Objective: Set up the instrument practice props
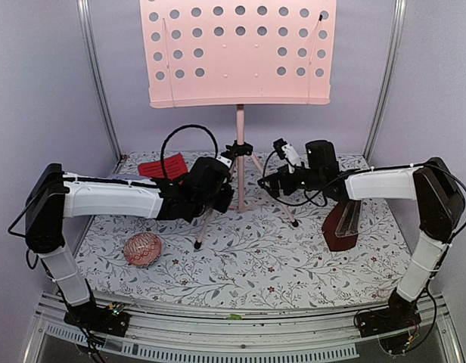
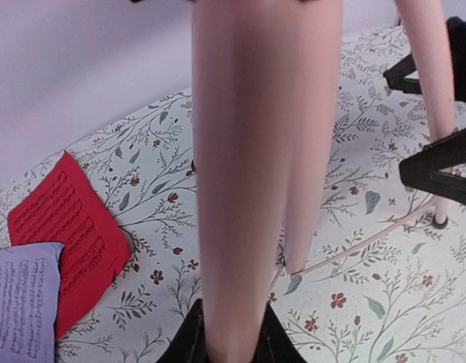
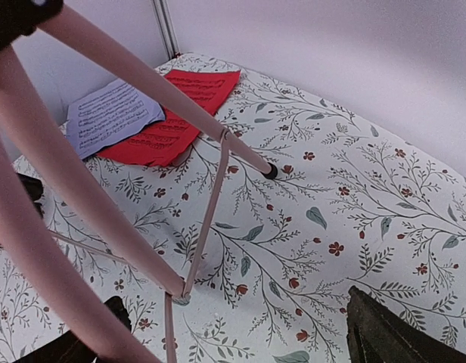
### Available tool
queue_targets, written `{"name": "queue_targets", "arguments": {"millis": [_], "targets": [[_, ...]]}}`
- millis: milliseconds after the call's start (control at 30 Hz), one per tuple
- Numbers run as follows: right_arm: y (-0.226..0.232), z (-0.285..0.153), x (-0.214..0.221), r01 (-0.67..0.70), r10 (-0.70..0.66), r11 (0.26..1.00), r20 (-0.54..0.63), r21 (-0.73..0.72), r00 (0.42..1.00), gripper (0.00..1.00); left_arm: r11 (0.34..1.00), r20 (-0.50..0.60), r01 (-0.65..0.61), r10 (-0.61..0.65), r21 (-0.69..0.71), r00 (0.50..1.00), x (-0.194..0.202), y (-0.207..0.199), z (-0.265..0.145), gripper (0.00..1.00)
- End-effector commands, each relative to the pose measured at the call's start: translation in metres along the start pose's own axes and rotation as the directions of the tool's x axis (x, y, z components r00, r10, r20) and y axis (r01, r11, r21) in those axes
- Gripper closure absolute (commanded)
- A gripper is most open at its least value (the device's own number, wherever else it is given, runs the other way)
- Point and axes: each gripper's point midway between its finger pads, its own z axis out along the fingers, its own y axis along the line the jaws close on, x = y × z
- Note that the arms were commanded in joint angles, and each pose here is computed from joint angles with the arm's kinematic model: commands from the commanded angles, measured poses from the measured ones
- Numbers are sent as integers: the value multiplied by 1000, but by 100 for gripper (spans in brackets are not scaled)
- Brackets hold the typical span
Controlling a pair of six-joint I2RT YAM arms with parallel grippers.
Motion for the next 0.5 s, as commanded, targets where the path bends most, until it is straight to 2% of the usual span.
{"name": "queue_targets", "arguments": {"millis": [0, 233, 367, 467], "targets": [[-3, -31, -39, -42, 42, 999, 119, -2, 992, 1, 995, 51, 76, -79, 61, 996, -27, -11, -17, 77], [4, -58, -46, -64, 64, 998, 163, -3, 985, 1, 984, 84, 152, -160, 93, 984, -45, -2, -37, 47], [1, -75, -51, -97, 90, 995, 196, 26, 977, 1, 970, 65, 221, -227, 98, 972, -41, 8, -49, 37], [1, -91, -53, -111, 97, 993, 240, 46, 966, 1, 945, 36, 314, -319, 94, 947, -29, 23, -61, 37]]}}
